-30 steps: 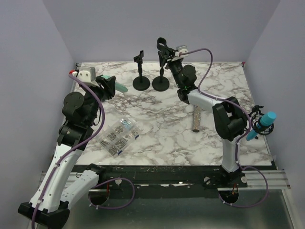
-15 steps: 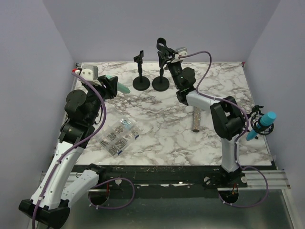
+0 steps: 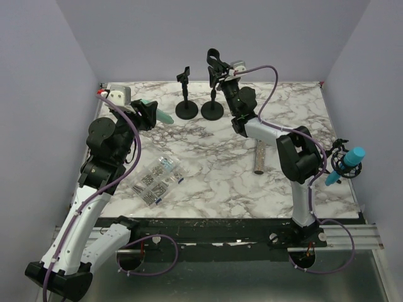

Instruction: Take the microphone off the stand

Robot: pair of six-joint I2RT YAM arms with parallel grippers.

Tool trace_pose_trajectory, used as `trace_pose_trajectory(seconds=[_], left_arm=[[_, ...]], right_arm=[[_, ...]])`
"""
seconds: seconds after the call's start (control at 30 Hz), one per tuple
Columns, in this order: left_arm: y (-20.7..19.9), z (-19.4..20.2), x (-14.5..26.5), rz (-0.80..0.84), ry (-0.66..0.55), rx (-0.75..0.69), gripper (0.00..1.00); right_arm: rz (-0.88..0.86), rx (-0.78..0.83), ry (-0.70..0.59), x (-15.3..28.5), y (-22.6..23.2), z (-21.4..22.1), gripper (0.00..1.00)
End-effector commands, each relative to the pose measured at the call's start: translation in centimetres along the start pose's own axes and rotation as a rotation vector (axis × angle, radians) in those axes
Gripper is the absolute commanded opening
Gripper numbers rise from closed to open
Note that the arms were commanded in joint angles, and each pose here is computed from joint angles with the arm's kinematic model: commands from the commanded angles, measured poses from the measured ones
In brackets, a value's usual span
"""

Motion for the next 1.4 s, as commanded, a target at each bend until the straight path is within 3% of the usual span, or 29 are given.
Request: trace_pose_trajectory(seconds=[0.0, 0.1, 0.17, 0.27, 0.33, 0.43, 0.6, 1.13, 1.37], left_arm=[[-0.6, -1.2, 0.0, 0.04, -0.039, 0.02, 0.0], [-0.7, -1.1, -0.1, 0.043, -0.032, 0.023, 0.0], [-0.6, -1.1, -0.2, 0.041, -0.031, 0.022, 0.0], [-0.6, -1.1, -0.2, 0.043, -0.029, 0.025, 0.0], [-0.7, -1.1, -0.2, 0.049, -0.029, 0.028, 0.0], [-0.7, -1.0, -0.3, 0.048, -0.025, 0.029, 0.0], [-0.5, -0.9, -0.3, 0.038, -0.026, 0.023, 0.0], [-0.7, -1.0, -0.3, 0.05, -0.024, 0.031, 0.0], [-0.7, -1.0, -0.2, 0.053, -0.024, 0.032, 0.0]], right_arm=[[-0.099, 0.128, 0.714, 10.4, 1.8, 17.0, 0.01], [-0.084, 0.146, 0.759, 10.5, 1.7, 17.2, 0.03], [-0.073, 0.145, 0.786, 10.5, 1.6, 16.9, 0.1], [-0.123, 0.11, 0.769, 9.6, 2.0, 15.4, 0.39], [-0.129, 0.083, 0.752, 7.8, 2.2, 13.7, 0.47], [-0.081, 0.061, 0.721, 5.5, 1.9, 11.1, 0.74], [-0.076, 0.012, 0.654, 3.8, 1.6, 6.7, 0.9], [-0.033, -0.097, 0.422, 0.6, -1.2, -7.1, 1.0], [-0.025, -0.051, 0.373, -3.0, -2.4, -8.9, 1.0]])
Point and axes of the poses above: each gripper's point midway between its finger pads, its own x axis back along the fingers, its own y axis along the line the jaws close on, z = x × y, the point moved 8 cm from there along x, back along the fingers, and after that the axes turned 5 degrees about x, right-handed, at the moved point
